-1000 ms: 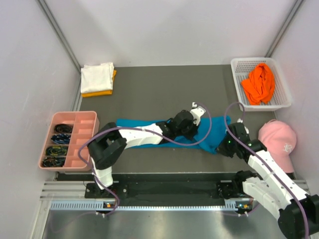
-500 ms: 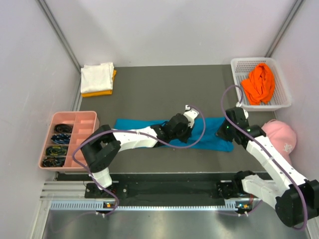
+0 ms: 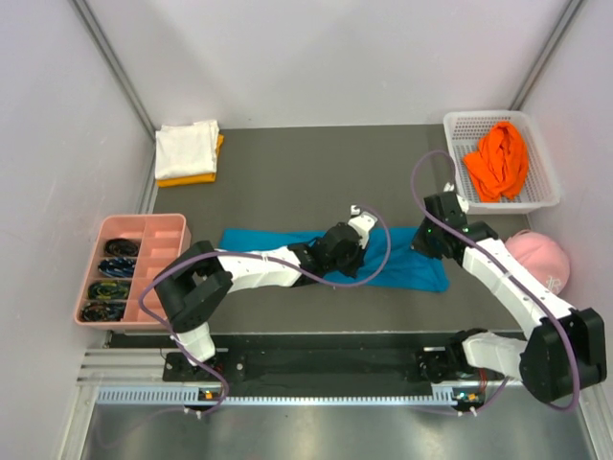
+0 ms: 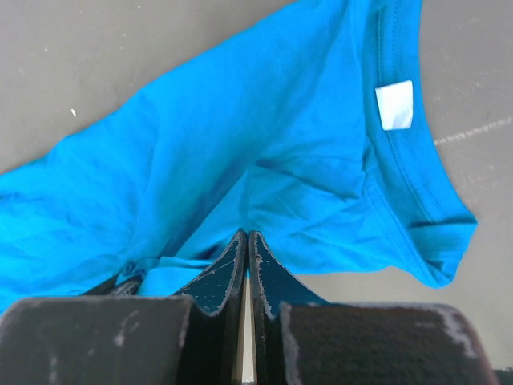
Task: Fold and stack the t-shirts
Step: Fold the other side of the tshirt into a rectangle
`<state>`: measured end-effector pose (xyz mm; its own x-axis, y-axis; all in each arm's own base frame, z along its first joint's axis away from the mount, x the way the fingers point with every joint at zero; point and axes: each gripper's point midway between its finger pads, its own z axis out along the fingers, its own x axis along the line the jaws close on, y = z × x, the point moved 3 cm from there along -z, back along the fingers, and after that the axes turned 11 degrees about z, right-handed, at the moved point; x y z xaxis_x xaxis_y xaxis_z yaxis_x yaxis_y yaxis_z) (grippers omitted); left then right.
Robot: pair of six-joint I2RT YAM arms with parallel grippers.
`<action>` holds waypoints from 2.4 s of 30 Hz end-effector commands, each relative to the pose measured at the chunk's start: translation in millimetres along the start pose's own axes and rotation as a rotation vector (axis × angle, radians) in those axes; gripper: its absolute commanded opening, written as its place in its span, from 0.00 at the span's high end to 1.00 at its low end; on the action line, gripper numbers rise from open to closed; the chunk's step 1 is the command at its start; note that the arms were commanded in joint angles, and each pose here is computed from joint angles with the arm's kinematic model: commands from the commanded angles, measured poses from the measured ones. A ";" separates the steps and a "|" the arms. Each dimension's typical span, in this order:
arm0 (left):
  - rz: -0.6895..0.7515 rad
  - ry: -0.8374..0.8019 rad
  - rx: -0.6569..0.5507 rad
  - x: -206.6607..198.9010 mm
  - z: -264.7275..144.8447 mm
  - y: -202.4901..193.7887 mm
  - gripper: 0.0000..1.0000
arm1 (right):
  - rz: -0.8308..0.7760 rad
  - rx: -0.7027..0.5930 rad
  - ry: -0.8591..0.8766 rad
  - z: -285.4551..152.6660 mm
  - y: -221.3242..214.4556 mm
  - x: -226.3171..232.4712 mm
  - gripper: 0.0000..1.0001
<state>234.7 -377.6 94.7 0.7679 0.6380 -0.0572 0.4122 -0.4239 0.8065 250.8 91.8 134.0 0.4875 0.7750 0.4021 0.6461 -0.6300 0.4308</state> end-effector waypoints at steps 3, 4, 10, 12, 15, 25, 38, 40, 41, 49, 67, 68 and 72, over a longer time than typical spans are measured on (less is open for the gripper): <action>-0.020 0.033 -0.073 3.1 -4.9 16.0 1.00 | -0.022 -0.088 0.060 0.1 27.4 31.2 1.00; -0.020 0.041 -0.074 4.1 -2.9 15.9 1.00 | -0.026 -0.088 0.057 1.2 27.9 31.7 1.00; -0.020 0.047 -0.072 4.0 7.6 17.5 0.99 | -0.036 -0.107 0.059 7.4 40.7 43.0 1.00; -0.021 0.054 -0.077 4.7 10.5 19.0 0.98 | -0.044 -0.110 0.066 8.8 44.9 49.5 1.00; -0.024 0.079 -0.079 8.3 14.7 20.5 0.97 | -0.051 -0.101 0.062 18.3 48.3 55.1 1.00; -0.045 0.210 -0.100 35.0 25.5 32.0 0.43 | -0.061 -0.059 0.050 47.2 53.9 64.6 1.00; -0.071 0.542 -0.147 116.3 -34.4 48.4 0.25 | -0.056 -0.030 0.033 70.8 57.5 60.8 1.00; -0.074 0.572 -0.145 123.6 -44.5 46.1 0.25 | -0.058 -0.027 0.025 74.3 57.6 60.0 1.00; -0.079 0.589 -0.145 128.2 -48.8 45.3 0.25 | -0.058 -0.028 0.024 74.9 58.1 60.4 1.00; -0.095 0.614 -0.129 134.7 -69.2 31.2 0.25 | -0.060 -0.034 0.004 88.3 65.8 64.8 1.00; -0.146 0.504 -0.087 117.8 -66.1 -2.4 0.27 | -0.042 -0.147 -0.102 18.9 60.2 8.8 0.50; -0.150 0.495 -0.085 116.5 -65.7 -3.7 0.27 | -0.038 -0.150 -0.106 15.5 57.1 3.6 0.50; -0.152 0.478 -0.087 113.8 -64.9 -6.8 0.28 | -0.007 -0.131 -0.132 11.2 35.4 -21.6 0.55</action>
<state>288.7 -253.3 110.0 0.3720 0.9179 0.1379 0.4682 -0.3138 0.8260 297.0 66.5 149.1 0.4980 0.7995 0.3359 0.5790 -0.5949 0.5576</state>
